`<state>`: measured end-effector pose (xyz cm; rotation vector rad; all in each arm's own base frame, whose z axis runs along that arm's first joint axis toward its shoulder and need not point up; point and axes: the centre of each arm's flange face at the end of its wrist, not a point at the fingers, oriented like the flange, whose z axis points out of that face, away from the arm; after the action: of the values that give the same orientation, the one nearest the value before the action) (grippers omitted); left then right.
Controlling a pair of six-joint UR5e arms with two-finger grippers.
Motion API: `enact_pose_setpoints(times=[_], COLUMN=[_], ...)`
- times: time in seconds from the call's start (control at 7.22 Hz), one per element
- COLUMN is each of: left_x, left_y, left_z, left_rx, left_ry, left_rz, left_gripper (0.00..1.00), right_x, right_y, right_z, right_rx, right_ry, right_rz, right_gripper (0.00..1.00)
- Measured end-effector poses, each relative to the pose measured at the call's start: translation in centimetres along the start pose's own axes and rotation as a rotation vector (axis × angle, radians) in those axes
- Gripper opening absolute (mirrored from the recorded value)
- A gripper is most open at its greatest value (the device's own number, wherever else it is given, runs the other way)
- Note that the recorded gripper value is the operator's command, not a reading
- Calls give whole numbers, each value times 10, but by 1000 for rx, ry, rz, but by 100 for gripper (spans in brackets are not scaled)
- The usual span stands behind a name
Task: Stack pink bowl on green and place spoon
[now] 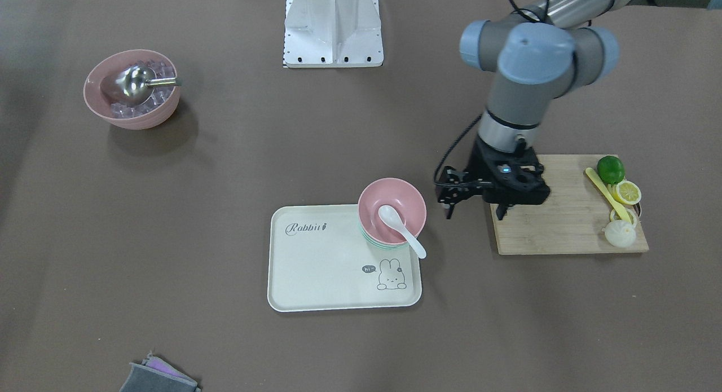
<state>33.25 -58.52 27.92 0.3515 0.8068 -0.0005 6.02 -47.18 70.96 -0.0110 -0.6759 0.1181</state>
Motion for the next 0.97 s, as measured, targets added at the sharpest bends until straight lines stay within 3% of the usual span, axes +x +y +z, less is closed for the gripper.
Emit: enact_pose_setpoints(times=[0.55,0.69,0.97], left_x=[-259,-313,-379], left_y=[0,6,31], left_z=[-45,-63,-77], left_rx=[-137,-176,-257], left_ry=[-81,-106,-73], left_rz=[351,391,334], left_gripper=[99,99,99], right_x=[0,-2,-6], right_y=[1,-2,-5], right_z=[0,-2,-7], right_rx=[1,6,10], right_ry=[3,2,-4], right_rz=[-7,-32,-101], right_gripper=[100,100,100])
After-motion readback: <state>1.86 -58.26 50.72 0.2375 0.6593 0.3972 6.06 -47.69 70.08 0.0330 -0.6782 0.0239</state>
